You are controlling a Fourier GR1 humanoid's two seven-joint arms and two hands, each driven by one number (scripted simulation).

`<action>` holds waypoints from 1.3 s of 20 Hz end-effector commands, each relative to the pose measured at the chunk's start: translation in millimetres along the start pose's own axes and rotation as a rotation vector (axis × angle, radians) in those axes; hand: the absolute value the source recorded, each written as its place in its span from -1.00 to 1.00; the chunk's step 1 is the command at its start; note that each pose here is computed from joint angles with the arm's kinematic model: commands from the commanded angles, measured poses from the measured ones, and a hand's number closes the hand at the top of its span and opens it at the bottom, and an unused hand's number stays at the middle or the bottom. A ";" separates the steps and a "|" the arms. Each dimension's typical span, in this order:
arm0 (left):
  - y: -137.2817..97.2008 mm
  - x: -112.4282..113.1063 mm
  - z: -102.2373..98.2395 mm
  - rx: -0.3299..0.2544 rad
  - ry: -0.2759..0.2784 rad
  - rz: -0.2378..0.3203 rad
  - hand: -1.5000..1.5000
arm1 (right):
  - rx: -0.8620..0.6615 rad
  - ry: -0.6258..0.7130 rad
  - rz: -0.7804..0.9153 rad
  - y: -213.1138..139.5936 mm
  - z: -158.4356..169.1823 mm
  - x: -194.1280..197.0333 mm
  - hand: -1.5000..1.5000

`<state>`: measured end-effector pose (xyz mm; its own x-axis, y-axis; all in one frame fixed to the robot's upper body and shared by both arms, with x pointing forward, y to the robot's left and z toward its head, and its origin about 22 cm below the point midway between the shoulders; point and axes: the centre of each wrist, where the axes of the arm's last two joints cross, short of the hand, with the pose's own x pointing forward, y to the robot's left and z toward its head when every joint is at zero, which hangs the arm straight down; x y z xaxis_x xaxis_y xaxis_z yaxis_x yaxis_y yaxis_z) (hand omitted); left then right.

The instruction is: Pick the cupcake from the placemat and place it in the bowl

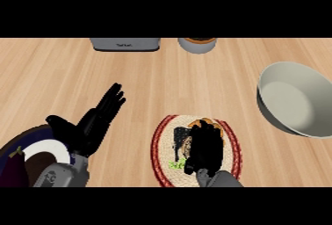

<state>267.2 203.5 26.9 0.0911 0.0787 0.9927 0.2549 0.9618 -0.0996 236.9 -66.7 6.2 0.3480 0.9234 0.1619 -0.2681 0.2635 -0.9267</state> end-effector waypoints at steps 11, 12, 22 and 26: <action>8.4 -9.8 8.0 0.015 -0.008 -0.012 0.00 | -0.045 -0.015 0.105 4.2 4.0 4.4 1.00; -1.2 -9.0 4.9 0.013 0.017 0.001 0.00 | -0.032 -0.082 0.129 -7.8 11.6 -19.3 1.00; 7.4 -21.1 15.4 0.033 -0.005 -0.003 0.00 | -0.131 -0.332 0.171 -73.3 60.4 -120.0 1.00; 13.1 3.4 4.5 0.040 -0.008 -0.006 0.00 | -0.217 -0.360 0.066 -108.7 104.7 -119.9 1.00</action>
<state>264.7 211.7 25.8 0.0897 0.0754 0.9931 0.2256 0.9697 -0.0940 155.6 -172.1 83.3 0.0009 0.9925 0.1221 -0.1452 0.1210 -0.9820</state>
